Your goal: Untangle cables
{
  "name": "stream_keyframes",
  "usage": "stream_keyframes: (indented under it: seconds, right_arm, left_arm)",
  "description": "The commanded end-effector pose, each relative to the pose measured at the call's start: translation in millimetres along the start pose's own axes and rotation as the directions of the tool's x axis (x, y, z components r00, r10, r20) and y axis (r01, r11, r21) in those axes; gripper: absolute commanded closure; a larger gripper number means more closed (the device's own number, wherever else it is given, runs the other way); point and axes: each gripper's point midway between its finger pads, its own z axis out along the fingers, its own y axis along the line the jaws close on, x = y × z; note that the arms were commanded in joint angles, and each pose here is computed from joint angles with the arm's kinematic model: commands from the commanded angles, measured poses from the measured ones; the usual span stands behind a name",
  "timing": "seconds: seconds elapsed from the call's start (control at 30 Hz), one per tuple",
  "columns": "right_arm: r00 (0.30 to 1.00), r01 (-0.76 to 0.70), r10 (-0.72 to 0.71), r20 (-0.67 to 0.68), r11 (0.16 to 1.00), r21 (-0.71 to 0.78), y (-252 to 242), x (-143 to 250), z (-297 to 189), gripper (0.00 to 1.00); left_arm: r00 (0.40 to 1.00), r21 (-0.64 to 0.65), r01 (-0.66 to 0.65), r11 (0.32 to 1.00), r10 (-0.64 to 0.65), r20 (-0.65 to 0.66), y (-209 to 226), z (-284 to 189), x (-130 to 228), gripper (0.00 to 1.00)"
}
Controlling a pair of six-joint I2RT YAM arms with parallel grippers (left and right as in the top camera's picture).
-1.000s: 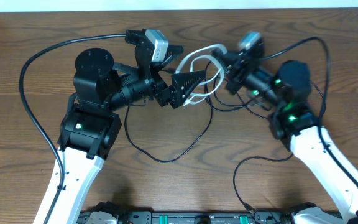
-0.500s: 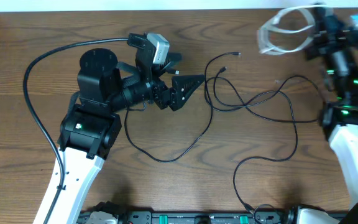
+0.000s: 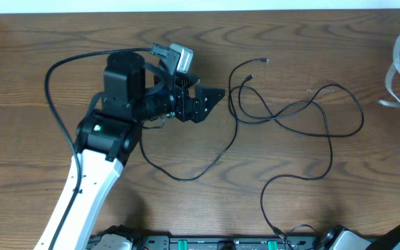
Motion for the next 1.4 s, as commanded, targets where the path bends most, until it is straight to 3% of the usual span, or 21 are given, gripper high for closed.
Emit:
stream_keyframes:
  seconds: [0.0,0.4,0.53,0.67,0.77,0.97,1.13,1.27,1.37]
  right_arm:
    - [0.994,0.110,-0.101,-0.046,0.956,0.270,-74.3,8.7,-8.1,0.99]
    - [0.983,0.143,-0.080,-0.163,0.892,0.429,-154.9,46.1,-29.0,0.97]
    - [0.969,0.143,-0.037,-0.246,0.892,0.429,-160.9,77.9,-29.1,0.59]
    - [0.950,0.138,-0.001,-0.313,0.899,0.415,-160.9,104.7,-29.0,0.30]
    - [0.934,0.134,0.023,-0.357,0.903,0.409,-159.4,117.8,-32.2,0.21]
    - [0.918,0.082,0.055,-0.393,0.942,0.325,-141.5,131.5,-30.2,0.13]
    - [0.903,-0.095,0.135,-0.409,0.989,0.116,-95.4,140.4,-23.9,0.08]
    - [0.855,-0.307,0.249,-0.456,0.950,-0.058,-49.4,144.0,-28.0,0.14]
    - [0.797,-0.405,0.295,-0.526,0.908,-0.104,-24.6,154.1,-35.7,0.13]
  left_arm:
    - [0.998,-0.020,0.037,0.999,-0.038,-0.053,11.0,9.5,10.7,0.09]
    - [0.964,-0.071,0.163,0.984,-0.174,-0.203,49.3,43.7,51.2,0.09]
    - [0.958,-0.077,0.175,0.982,-0.188,-0.218,54.0,48.1,55.6,0.10]
    - [0.957,-0.074,0.176,0.982,-0.188,-0.219,53.6,48.4,55.8,0.09]
    - [0.957,-0.074,0.176,0.982,-0.188,-0.219,53.6,48.4,55.9,0.09]
    - [0.957,-0.074,0.176,0.982,-0.188,-0.219,53.6,48.4,55.8,0.10]
    - [0.957,-0.074,0.176,0.982,-0.188,-0.219,53.7,48.4,55.9,0.10]
    - [0.958,-0.084,0.174,0.981,-0.189,-0.217,55.5,48.4,56.0,0.10]
    - [0.960,-0.137,0.162,0.977,-0.188,-0.206,65.0,47.7,55.7,0.10]
